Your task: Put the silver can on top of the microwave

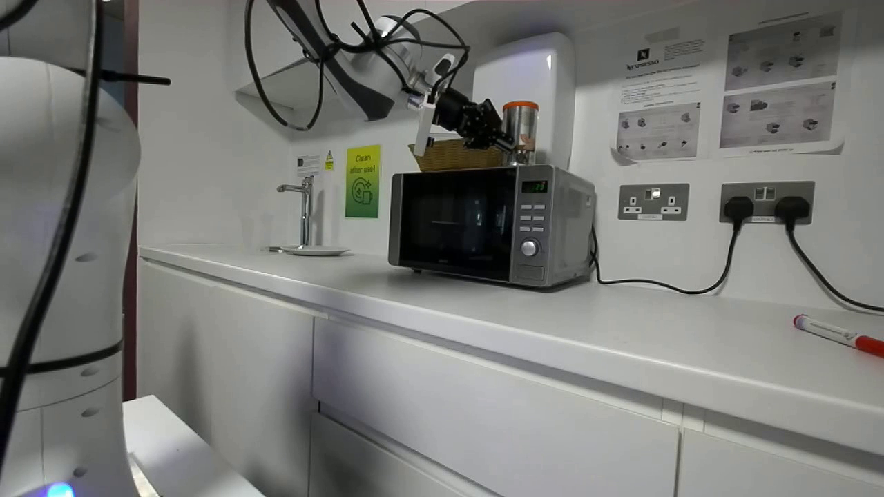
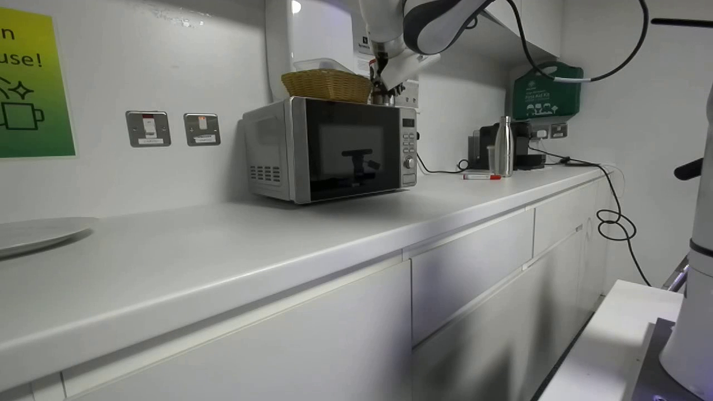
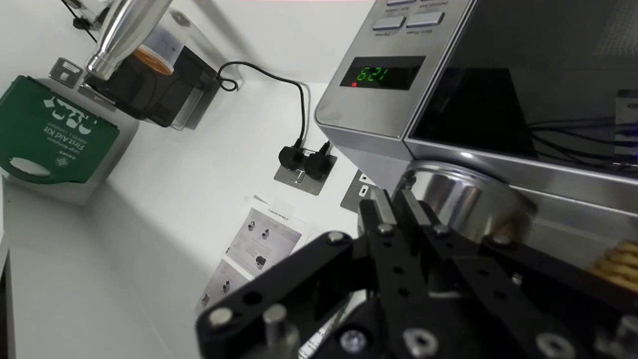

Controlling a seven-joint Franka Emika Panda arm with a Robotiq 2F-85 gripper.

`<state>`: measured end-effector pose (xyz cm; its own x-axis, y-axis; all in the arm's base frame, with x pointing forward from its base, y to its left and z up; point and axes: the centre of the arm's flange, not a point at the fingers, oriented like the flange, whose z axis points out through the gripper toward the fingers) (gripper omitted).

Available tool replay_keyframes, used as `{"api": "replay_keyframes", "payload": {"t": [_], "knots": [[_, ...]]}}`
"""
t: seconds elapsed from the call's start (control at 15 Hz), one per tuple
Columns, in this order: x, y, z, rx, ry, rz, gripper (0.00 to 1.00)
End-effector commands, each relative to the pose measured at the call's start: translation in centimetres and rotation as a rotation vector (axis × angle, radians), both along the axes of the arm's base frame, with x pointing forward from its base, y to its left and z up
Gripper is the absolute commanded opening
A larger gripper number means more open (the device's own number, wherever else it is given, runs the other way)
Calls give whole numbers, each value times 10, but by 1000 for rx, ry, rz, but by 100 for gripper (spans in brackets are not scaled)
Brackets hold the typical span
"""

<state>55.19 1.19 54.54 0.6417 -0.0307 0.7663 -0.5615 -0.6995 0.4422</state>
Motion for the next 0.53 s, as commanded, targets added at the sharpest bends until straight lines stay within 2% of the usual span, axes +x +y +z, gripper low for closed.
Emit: {"api": "replay_keyframes", "payload": {"t": [0.0,0.33,0.4,0.47], "knots": [[15,1,0,-3,-38,23,11],[17,1,-2,-7,-37,25,12],[15,1,0,-5,-35,27,16],[12,1,2,0,-31,25,26]]}}
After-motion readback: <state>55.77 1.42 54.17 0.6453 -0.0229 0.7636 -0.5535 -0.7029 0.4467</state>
